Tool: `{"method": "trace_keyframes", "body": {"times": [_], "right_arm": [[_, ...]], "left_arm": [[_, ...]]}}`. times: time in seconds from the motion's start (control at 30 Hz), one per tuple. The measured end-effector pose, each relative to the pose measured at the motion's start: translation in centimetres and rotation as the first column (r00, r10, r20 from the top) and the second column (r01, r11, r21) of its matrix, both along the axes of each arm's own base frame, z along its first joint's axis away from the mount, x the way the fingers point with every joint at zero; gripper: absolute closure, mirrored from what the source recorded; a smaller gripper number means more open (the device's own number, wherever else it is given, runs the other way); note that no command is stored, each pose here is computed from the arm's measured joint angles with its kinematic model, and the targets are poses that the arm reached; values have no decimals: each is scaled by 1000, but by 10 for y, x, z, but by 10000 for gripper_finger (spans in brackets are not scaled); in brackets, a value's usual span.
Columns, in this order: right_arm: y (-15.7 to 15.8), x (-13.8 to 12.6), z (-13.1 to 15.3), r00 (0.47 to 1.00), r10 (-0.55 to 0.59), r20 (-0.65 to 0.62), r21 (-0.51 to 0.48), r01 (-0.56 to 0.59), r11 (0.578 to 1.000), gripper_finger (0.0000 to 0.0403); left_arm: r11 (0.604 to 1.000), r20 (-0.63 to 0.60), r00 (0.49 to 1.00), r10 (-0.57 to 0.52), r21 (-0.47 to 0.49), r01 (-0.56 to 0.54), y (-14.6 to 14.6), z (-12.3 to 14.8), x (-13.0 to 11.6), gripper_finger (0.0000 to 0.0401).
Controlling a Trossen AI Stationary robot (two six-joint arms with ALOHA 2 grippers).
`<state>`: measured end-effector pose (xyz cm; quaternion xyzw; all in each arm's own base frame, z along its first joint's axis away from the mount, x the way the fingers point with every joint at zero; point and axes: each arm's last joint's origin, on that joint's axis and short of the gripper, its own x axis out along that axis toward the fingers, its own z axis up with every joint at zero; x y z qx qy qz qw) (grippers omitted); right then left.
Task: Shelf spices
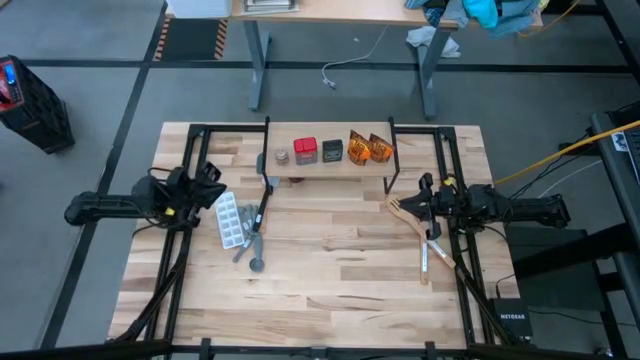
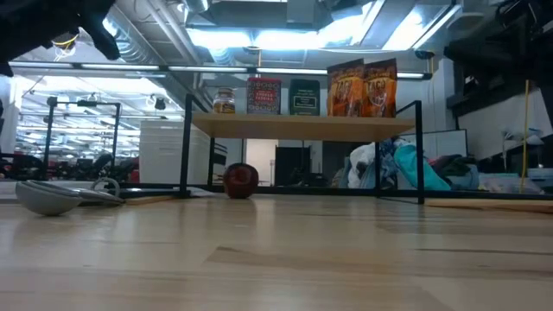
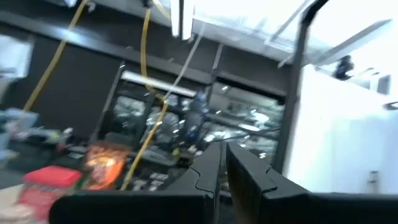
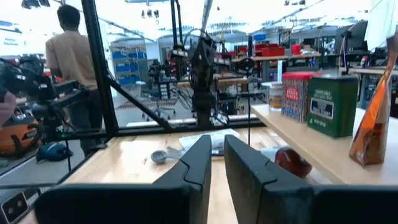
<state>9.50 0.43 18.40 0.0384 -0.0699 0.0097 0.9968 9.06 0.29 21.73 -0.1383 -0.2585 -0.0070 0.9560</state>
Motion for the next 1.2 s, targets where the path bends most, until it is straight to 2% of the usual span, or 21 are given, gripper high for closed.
{"method": "trace_keyframes", "body": {"times": [0.37, 0.43, 0.53, 0.63, 0.77, 1.0, 1.2], "right_arm": [[0, 0, -2, 1000, -3, -26, -26, 2, 1000, 352], [0, 0, -3, 999, -3, -34, -27, 2, 1000, 352], [0, 0, -3, 999, -2, -34, -26, 1, 1000, 352], [0, 0, -3, 999, -2, -35, -26, 1, 1000, 352], [0, 0, -3, 999, -1, -34, -25, 1, 1000, 352], [0, 0, -2, 999, -1, -34, -25, 0, 1000, 352], [0, 0, -2, 999, -1, -34, -25, 0, 1000, 352]], "left_arm": [[978, 64, 991, 116, 166, -125, 1, 65, 11, 382], [975, 28, 992, 124, 180, -127, 1, 72, 15, 382], [971, -95, 980, 175, 179, -156, 2, 76, 26, 382], [960, -212, 943, 258, 169, -224, 5, 81, 38, 374], [938, -353, 875, 333, 222, -267, 8, 83, 55, 330], [886, -404, 797, 449, 318, -338, 11, 85, 73, 241], [851, -484, 702, 522, 345, -395, 15, 76, 75, 202]]}}
